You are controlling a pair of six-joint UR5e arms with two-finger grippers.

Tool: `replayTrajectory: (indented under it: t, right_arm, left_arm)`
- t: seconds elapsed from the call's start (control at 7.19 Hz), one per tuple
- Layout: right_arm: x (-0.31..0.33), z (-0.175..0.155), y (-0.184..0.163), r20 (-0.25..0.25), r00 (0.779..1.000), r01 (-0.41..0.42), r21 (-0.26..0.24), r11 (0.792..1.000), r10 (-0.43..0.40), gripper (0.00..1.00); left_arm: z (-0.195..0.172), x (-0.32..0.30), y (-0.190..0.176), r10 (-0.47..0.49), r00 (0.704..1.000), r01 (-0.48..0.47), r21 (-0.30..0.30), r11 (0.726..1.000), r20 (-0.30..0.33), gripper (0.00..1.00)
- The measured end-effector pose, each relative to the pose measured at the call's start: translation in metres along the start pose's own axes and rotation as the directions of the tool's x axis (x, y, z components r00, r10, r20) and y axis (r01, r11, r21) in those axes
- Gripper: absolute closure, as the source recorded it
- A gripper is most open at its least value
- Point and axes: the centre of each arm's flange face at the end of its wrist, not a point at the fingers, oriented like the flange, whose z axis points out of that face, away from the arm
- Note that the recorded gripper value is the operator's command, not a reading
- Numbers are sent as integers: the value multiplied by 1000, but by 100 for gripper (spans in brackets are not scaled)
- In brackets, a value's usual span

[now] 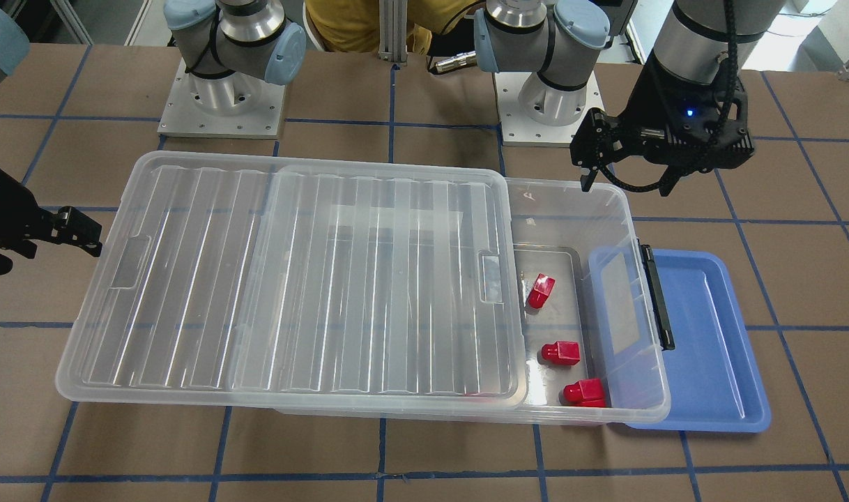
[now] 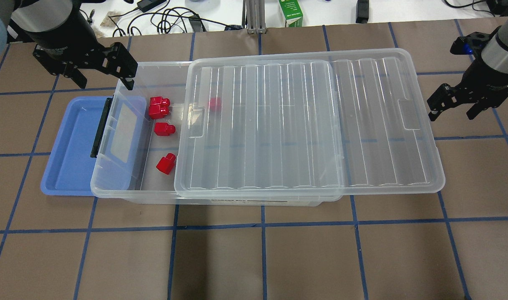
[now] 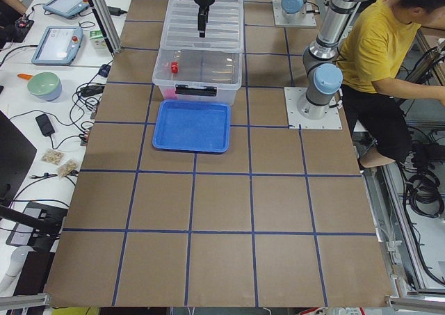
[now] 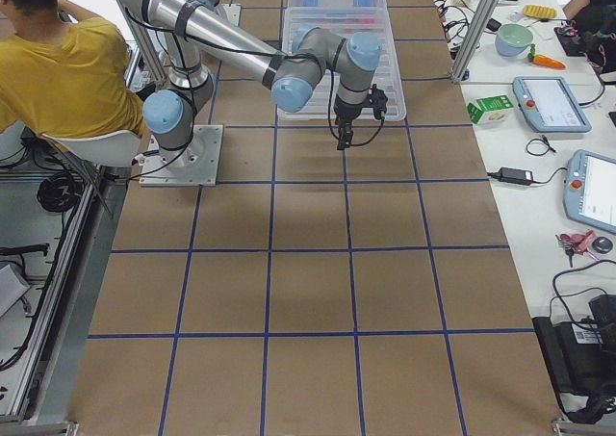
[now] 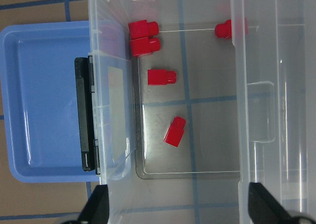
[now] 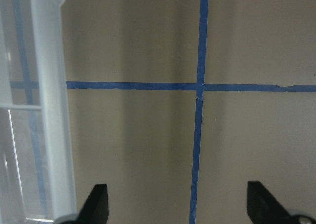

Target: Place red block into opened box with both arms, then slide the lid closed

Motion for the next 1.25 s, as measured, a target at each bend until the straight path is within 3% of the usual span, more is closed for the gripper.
replayTrajectory:
  t: [0.56, 1.25]
  right_arm:
    - [-24, 0, -1, 25, 999, 26, 11, 1000, -26, 0]
    - [-93, 4, -8, 15, 997, 71, 9, 997, -71, 0]
  left_arm:
    - [1, 0, 1, -1, 1000, 1, -2, 1000, -4, 0]
    - [2, 0, 3, -2, 1000, 2, -2, 1000, -8, 0]
